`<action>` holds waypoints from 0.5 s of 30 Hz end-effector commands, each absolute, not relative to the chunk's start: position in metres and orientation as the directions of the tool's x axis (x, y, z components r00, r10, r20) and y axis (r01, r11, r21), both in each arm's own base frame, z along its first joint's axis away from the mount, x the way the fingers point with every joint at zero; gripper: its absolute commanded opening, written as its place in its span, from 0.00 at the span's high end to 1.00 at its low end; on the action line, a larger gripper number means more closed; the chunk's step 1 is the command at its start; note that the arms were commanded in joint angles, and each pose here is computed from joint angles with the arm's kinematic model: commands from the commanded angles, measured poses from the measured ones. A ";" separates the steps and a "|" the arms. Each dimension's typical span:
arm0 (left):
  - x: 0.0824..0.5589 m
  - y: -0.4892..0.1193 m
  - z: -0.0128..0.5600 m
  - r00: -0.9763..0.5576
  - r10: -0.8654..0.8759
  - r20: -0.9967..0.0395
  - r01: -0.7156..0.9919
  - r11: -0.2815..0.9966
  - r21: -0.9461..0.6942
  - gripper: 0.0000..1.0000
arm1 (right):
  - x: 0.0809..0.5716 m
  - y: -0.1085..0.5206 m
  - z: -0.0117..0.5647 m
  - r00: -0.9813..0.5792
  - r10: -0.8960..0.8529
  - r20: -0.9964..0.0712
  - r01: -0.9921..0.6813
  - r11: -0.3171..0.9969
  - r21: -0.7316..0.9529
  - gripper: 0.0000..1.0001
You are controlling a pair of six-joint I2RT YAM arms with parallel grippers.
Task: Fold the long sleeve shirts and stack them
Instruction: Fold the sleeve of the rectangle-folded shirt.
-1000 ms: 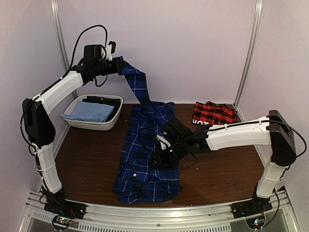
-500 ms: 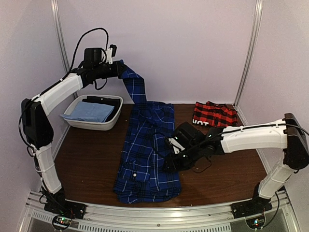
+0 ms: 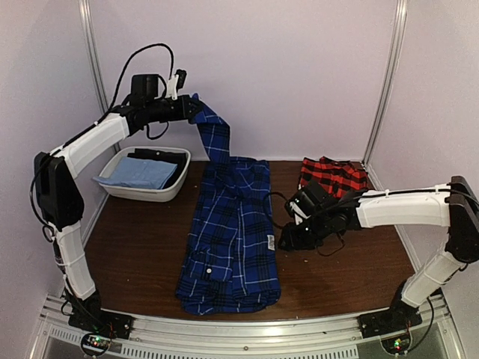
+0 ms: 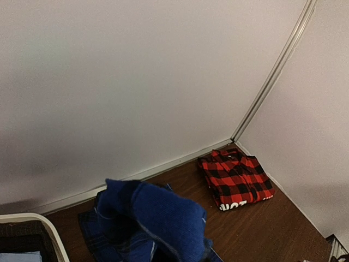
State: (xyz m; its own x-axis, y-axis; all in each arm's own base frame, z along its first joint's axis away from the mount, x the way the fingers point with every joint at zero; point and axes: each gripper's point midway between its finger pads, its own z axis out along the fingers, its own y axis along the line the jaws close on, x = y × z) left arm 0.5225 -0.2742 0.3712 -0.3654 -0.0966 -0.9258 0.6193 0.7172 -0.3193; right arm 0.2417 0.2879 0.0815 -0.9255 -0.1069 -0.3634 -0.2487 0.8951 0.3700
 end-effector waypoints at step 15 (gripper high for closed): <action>0.361 -0.344 0.240 -0.677 0.303 -0.670 0.718 0.471 -0.512 1.00 | 0.359 0.292 0.141 -0.819 -0.049 -0.572 -0.305 0.881 0.362 0.53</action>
State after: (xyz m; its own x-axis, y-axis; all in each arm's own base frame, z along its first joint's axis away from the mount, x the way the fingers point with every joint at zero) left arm 0.4064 -0.3373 0.2263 -0.7130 0.2092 -0.6692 0.6588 0.5266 -0.5373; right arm 0.3496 0.2878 0.1362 -0.8351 -0.0225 -0.5496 -0.2700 0.8873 0.3739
